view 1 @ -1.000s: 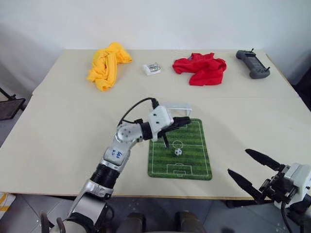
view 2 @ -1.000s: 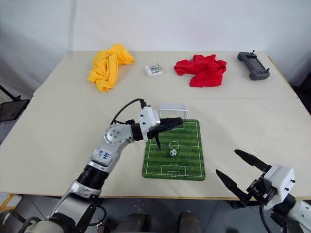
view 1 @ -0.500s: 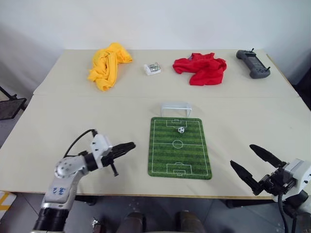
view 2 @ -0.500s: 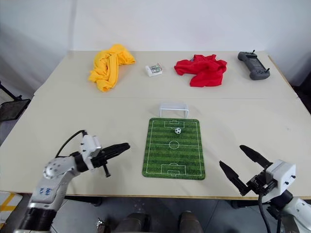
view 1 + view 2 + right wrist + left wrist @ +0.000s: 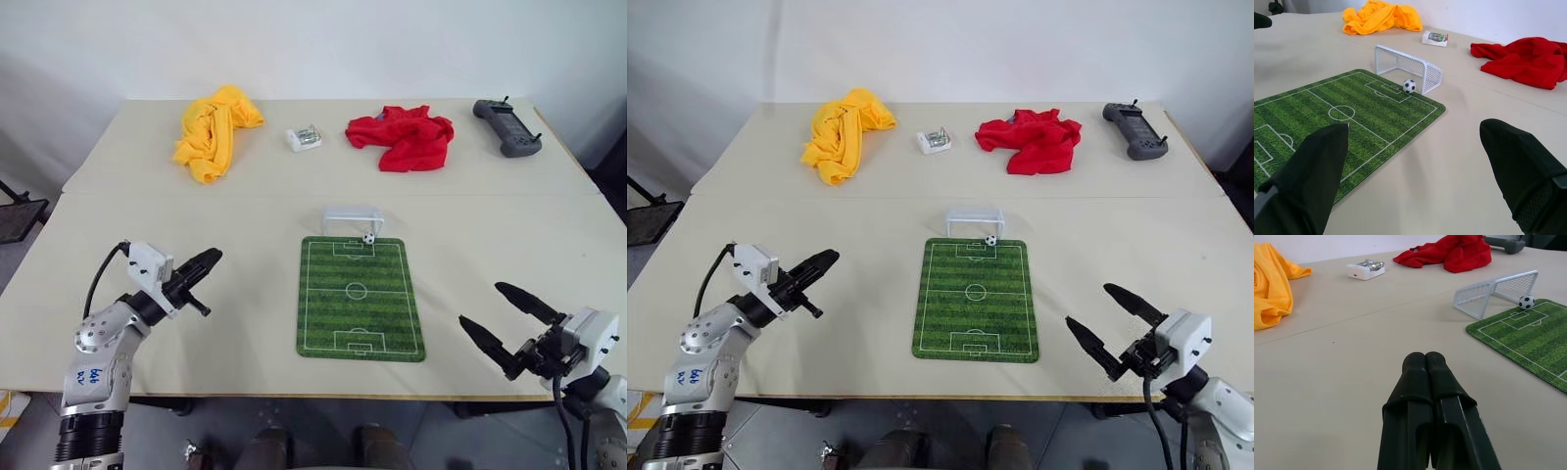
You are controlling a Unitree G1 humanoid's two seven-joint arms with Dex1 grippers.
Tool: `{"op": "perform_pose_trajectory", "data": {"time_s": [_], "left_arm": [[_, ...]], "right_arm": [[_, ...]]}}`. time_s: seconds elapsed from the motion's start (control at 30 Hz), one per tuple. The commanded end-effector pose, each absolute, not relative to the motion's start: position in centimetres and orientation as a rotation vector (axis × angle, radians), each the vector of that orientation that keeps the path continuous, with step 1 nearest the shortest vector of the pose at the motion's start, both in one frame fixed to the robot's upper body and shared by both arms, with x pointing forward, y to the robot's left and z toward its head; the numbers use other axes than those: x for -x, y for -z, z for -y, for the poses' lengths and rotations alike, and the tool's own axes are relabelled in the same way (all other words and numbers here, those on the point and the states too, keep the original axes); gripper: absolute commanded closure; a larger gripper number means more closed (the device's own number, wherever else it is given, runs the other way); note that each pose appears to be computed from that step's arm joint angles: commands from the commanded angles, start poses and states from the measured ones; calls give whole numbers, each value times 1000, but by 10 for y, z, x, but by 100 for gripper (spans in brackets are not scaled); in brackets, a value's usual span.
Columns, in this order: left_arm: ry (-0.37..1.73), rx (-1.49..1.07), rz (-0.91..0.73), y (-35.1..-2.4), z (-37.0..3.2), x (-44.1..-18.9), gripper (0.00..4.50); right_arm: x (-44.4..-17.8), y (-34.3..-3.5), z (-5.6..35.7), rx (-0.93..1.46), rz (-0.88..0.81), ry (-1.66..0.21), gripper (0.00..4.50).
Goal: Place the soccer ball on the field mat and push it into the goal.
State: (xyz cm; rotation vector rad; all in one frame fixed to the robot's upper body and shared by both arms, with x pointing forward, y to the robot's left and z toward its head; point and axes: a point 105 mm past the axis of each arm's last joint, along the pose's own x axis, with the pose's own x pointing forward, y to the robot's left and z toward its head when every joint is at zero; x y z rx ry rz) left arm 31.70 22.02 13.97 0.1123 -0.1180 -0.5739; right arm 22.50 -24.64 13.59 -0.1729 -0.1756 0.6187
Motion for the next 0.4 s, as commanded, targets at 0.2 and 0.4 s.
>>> {"op": "perform_pose_trajectory", "data": {"time_s": [0.2, 0.4], "left_arm": [[555, -81, 141, -147, -230, -317, 449], [562, -86, 128, -146, -230, -319, 449]], "right_arm": [[-225, -144, 248, 203, 211, -620, 0], [-228, -145, 250, 207, 217, -606, 0]]}}
